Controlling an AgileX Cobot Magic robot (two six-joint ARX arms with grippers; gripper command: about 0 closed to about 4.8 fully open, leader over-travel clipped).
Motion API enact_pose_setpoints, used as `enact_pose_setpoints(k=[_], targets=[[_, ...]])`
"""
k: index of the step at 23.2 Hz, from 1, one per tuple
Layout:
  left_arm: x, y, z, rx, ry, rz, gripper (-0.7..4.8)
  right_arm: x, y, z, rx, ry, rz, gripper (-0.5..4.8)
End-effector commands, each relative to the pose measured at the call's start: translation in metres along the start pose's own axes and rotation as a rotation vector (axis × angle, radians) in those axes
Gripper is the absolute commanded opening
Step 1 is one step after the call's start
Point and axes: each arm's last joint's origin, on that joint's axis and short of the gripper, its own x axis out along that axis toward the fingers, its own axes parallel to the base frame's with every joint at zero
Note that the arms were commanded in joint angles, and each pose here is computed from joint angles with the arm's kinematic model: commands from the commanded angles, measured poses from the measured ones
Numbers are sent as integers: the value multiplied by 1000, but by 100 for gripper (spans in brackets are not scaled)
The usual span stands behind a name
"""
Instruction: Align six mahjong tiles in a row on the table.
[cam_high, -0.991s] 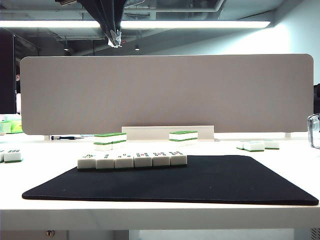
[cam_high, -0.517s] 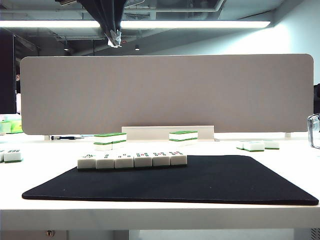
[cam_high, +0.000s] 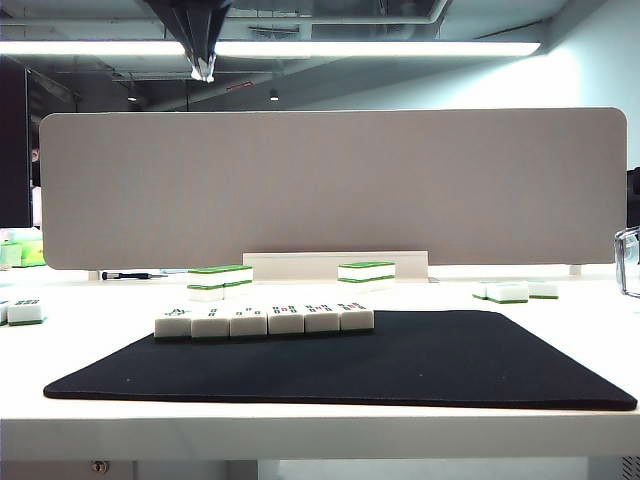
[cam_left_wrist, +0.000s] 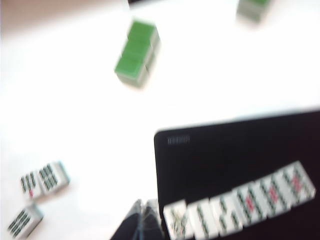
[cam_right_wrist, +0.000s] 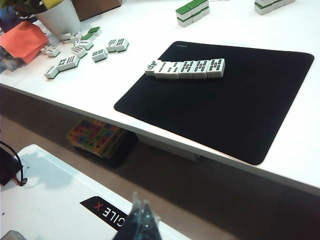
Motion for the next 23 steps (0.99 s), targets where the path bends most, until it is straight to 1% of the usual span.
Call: enact_pose_setpoints(k=[1, 3, 5, 10, 11, 13, 16, 18, 20, 23], targets=[[1, 9, -2, -58, -108, 6, -6, -2, 2, -1, -17, -19, 4, -1], [5, 16, -9, -77, -132, 17, -6, -2, 1, -1, -18, -19, 1, -1], [11, 31, -32, -116, -192, 36, -6, -2, 1, -1, -18, -19, 1, -1], [16, 54, -75, -205, -307, 68, -6, -2, 1, -1, -17, -19, 1, -1], [17, 60, -87, -223, -328, 79, -6, -2, 1, -1, -18, -19, 1, -1], [22, 77, -125, -273, -356, 126, -6, -2, 1, -1, -17, -19, 1, -1], [24, 89, -155, -302, -348, 165, -6, -2, 1, -1, -18, -19, 1, -1], [25, 95, -172, -323, -361, 188, -6, -2, 1, -1, -17, -19, 1, -1], [24, 101, -189, -352, -397, 210, -6, -2, 1, -1, -17, -19, 1, -1], [22, 106, -213, -396, -479, 234, -6, -2, 1, -1, -17, -19, 1, -1]])
